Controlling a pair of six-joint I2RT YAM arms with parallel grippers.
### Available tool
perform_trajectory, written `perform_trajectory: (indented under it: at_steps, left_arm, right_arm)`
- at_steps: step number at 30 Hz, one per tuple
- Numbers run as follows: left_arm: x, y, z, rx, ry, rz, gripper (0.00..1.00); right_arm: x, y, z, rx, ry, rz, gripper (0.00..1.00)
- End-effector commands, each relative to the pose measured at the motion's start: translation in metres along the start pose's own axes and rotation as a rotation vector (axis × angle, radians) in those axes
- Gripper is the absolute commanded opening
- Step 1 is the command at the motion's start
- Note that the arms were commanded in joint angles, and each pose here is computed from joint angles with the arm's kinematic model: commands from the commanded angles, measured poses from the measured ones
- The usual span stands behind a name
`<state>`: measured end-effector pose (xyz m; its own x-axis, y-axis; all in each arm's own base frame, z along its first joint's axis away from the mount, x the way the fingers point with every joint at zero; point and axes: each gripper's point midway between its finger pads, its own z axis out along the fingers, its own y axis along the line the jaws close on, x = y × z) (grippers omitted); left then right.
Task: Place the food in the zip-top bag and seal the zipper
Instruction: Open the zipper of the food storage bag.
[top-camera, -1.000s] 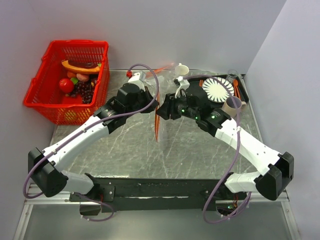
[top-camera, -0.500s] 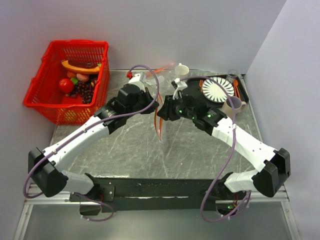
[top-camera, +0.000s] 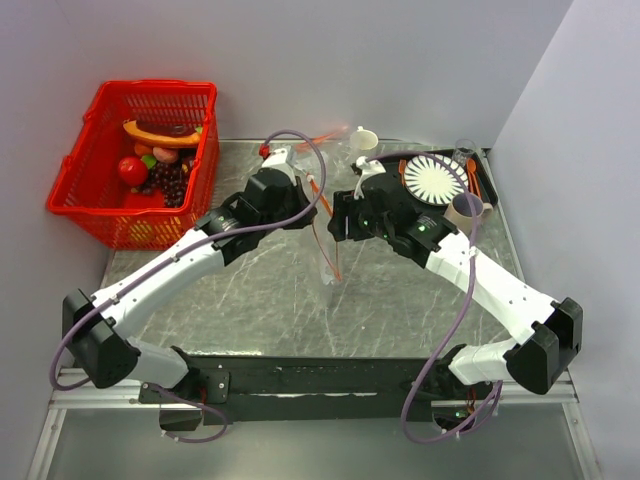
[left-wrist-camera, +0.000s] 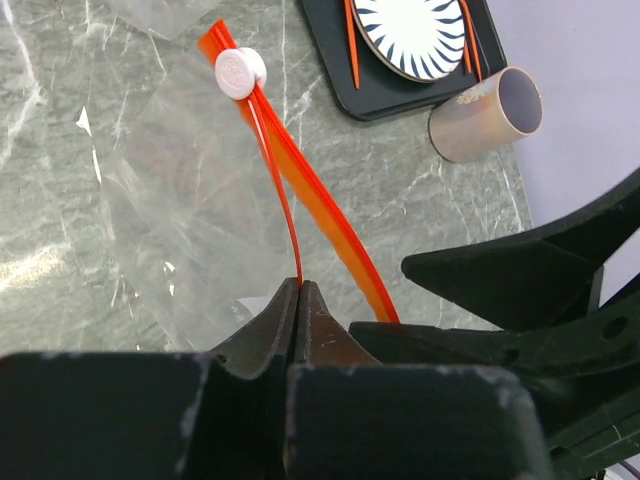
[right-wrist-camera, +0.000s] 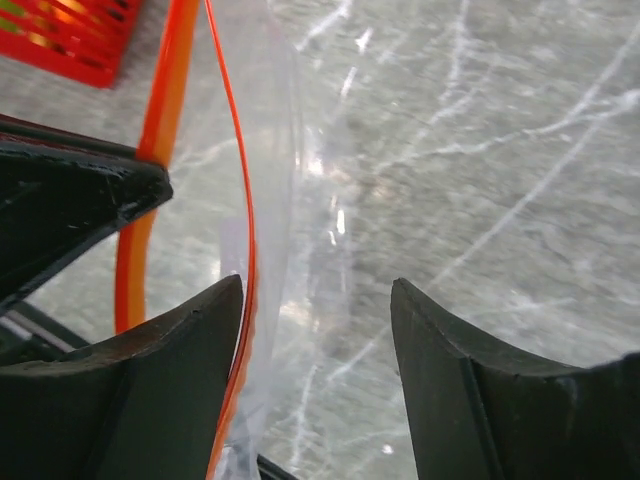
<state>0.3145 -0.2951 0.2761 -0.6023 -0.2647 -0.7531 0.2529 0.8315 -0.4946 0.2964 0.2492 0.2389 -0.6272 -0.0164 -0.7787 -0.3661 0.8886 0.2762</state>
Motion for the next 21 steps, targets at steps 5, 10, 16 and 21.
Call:
perform_trajectory:
  at_steps: [5, 10, 16, 21]
  left_arm:
    - [-0.015, -0.01, -0.003, -0.003, -0.037, 0.033, 0.01]
    - [-0.013, -0.009, -0.002, -0.008, -0.031, 0.037, 0.01]
    - [-0.01, -0.017, -0.002, 0.036, -0.007, 0.037, 0.01]
    - [-0.013, -0.035, -0.002, 0.119, -0.006, 0.015, 0.01]
  right_arm:
    - [-0.017, -0.012, -0.009, 0.111, -0.03, -0.075, 0.52]
    - [-0.02, -0.011, -0.015, 0.098, -0.05, -0.072, 0.39]
    - [-0.036, -0.027, -0.024, 0.2, -0.09, -0.096, 0.0]
    - [-0.067, -0.057, -0.049, 0.399, -0.179, -0.122, 0.0]
